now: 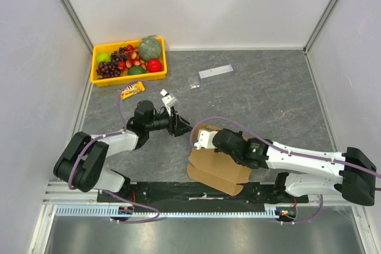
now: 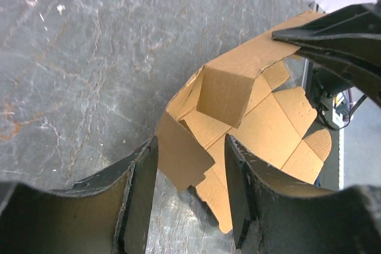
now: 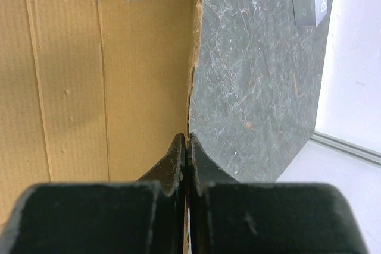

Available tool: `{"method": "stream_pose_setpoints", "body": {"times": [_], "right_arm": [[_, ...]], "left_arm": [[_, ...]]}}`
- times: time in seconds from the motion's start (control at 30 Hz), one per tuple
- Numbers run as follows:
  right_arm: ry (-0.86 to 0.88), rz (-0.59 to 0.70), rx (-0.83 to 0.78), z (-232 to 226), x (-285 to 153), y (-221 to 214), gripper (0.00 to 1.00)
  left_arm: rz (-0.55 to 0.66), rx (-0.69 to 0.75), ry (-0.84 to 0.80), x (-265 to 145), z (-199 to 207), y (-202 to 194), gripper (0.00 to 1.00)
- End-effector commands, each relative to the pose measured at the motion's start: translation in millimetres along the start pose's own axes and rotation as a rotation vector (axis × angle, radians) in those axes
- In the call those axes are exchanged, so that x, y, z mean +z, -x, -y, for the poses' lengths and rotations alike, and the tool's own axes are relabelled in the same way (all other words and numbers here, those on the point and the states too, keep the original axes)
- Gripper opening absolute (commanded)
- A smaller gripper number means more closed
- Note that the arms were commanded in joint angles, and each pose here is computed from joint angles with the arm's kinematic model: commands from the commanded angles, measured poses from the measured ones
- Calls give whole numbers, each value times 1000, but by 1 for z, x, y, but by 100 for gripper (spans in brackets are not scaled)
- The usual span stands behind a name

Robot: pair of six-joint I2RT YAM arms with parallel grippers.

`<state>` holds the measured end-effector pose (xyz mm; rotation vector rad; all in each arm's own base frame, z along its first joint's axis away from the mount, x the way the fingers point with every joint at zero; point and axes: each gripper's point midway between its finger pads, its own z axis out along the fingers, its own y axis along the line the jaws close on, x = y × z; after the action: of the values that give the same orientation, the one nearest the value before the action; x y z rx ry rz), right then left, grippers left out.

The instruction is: Fold the paper box

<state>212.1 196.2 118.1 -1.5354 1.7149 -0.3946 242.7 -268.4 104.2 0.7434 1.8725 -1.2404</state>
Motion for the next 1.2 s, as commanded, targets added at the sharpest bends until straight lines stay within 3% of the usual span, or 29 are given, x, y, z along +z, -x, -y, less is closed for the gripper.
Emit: {"method": "stream_pose_setpoints", "body": {"times": [0.0, 0.13, 0.47, 0.73, 0.93, 1.17], "right_arm": [[-1, 11, -21, 8, -10, 3, 0], [4, 12, -25, 9, -13, 3, 0], [25, 83, -14, 9, -20, 11, 0], [-16, 120, -30, 15, -16, 18, 0], [-75, 189, -69, 22, -10, 31, 0], [-71, 172, -76, 26, 3, 33, 0]], "left_arm": [[118, 59, -22, -9, 12, 33, 54], [158, 8, 70, -11, -11, 39, 56], [46, -124, 79, 16, -46, 20, 56], [-21, -98, 6, 34, -36, 5, 57], [-22, -66, -44, 33, -26, 5, 57], [-3, -31, -75, 25, -13, 2, 57]]}}
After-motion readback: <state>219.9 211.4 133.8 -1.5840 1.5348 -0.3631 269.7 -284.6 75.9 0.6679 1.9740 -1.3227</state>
